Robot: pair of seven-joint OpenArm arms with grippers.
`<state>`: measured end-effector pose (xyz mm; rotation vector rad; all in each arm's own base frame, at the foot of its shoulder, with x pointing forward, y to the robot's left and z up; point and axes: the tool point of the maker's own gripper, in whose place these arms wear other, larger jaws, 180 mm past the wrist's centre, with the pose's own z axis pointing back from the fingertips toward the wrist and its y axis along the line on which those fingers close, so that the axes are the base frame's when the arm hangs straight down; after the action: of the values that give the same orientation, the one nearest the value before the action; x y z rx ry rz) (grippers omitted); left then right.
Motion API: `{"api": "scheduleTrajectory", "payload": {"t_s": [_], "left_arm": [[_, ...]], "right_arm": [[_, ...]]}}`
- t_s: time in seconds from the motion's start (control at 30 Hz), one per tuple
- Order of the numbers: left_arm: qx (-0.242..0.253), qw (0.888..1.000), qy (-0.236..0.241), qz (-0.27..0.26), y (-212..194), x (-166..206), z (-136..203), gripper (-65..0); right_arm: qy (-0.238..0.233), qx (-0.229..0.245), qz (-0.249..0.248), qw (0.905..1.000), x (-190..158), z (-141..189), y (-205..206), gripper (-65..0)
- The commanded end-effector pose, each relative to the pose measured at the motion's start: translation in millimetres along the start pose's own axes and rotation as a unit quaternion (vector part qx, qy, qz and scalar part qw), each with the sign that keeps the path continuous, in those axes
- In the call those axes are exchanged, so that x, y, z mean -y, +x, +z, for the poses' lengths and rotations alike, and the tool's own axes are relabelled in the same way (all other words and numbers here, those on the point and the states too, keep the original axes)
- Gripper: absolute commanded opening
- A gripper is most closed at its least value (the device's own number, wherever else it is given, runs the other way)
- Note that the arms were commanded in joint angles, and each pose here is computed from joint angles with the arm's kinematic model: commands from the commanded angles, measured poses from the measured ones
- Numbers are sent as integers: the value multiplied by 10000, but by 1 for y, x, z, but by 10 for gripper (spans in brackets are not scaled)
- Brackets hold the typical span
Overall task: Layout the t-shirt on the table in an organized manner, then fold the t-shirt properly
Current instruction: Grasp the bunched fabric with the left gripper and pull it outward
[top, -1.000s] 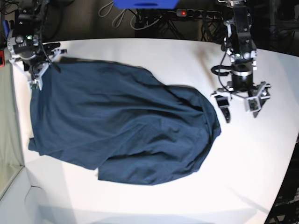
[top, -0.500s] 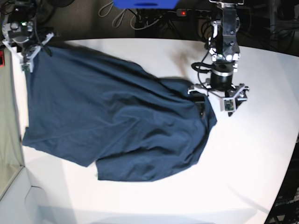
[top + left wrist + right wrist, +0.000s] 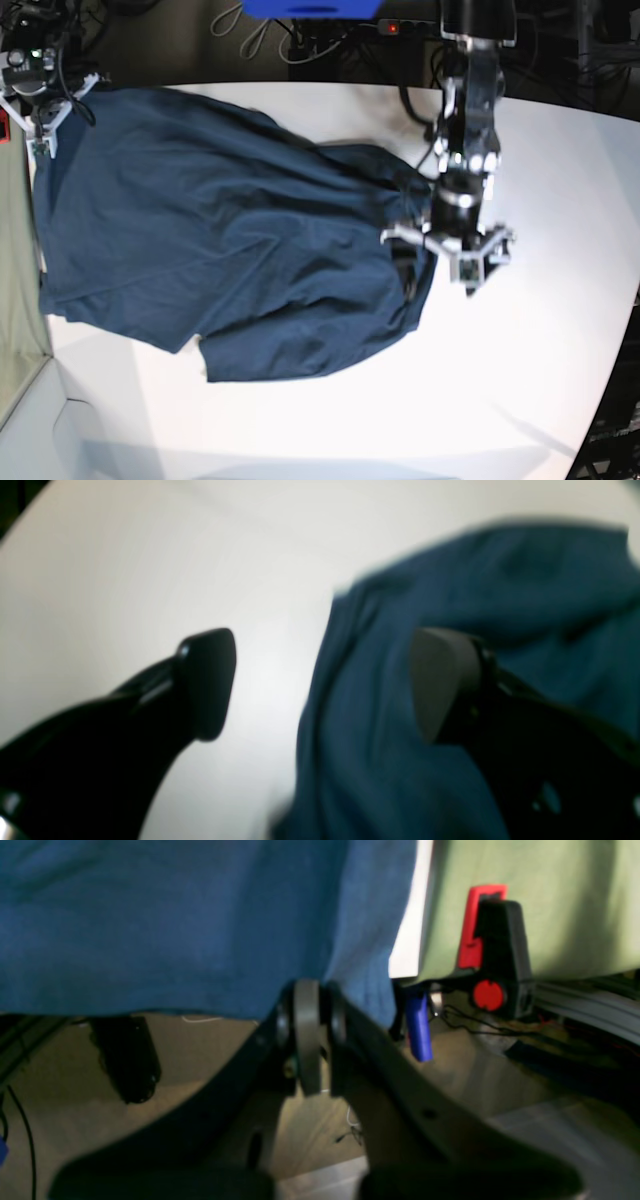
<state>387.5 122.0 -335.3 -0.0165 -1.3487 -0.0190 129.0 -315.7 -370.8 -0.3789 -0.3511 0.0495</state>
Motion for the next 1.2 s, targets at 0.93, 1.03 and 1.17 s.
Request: {"api": "scheduleTrajectory", "payload": {"t_s": [0.93, 1.03, 1.17], "left_arm": [[-1412, 9897, -179, 141, -62, 31, -107, -560], [-1155, 9932, -114, 131, -54, 26, -109, -649], [-911, 9955, 166, 191, -44, -3, -112, -641]], "right_arm": [[-450, 105, -167, 9988, 41, -2, 10, -650], [-524, 81, -132, 9985, 52, -5, 13, -650], [-532, 9, -189, 9984, 62, -18, 17, -650]]}}
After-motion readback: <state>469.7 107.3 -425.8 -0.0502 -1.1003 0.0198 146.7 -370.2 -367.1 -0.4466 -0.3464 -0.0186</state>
